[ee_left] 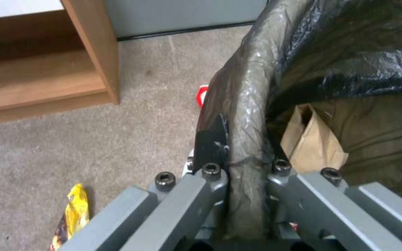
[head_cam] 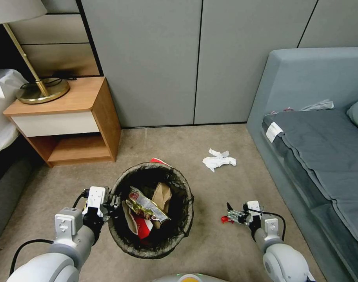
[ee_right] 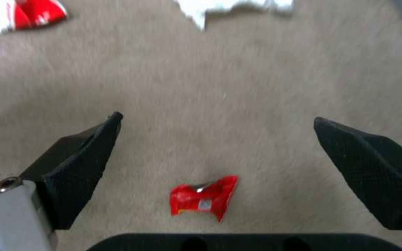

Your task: Pick up the trash bin, then pick up the garbage from the floor and place it into the trash bin.

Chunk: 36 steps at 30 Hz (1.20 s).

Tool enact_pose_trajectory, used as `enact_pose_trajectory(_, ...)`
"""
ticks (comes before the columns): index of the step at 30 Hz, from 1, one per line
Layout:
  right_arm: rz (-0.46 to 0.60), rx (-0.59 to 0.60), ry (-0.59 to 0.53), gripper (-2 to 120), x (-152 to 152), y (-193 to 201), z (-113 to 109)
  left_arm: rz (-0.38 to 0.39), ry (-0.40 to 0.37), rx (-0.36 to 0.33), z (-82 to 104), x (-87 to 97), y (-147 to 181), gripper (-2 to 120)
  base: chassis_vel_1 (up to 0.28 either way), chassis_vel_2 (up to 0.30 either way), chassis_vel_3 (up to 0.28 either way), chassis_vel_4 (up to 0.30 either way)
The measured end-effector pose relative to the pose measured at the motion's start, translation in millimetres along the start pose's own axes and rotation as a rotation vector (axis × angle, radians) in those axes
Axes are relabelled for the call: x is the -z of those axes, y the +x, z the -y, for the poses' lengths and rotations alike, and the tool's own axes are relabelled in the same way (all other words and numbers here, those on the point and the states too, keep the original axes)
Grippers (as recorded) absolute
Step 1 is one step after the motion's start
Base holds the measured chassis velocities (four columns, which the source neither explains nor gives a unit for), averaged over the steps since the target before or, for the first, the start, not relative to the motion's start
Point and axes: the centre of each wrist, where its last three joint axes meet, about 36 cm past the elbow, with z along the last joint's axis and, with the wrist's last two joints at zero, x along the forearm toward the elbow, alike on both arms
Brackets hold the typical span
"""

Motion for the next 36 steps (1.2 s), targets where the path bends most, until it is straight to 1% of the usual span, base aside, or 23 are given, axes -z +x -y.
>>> enact_pose_trajectory(6, -0.067, -0.001, 0.003, 100, -14.7, -36.3, 1.4, -0.012, 0.004, 0.007, -0.4, -2.3, 1.5, 1, 0.0, 0.0, 0.0, 0.0)
enact_pose_trajectory(11, -0.099, -0.001, 0.005, 100, -24.0, -51.7, -3.7, -0.015, 0.004, 0.01, -0.7, -2.8, 1.8, 1, 0.0, 0.0, 0.0, 0.0)
enact_pose_trajectory(15, -0.13, 0.0, 0.011, 100, -37.6, -62.9, -10.3, -0.021, 0.005, 0.013, -0.4, -3.9, 2.4, 1, 0.0, 0.0, 0.0, 0.0)
enact_pose_trajectory(26, -0.15, -0.013, 0.028, 100, -57.5, -67.6, -13.5, -0.026, 0.003, 0.012, 0.3, -4.7, 2.7, 1, 0.0, 0.0, 0.0, 0.0)
enact_pose_trajectory(36, -0.15, -0.018, 0.035, 100, -62.6, -70.5, -15.8, -0.028, 0.001, 0.009, 0.8, -5.0, 2.6, 1, 0.0, 0.0, 0.0, 0.0)
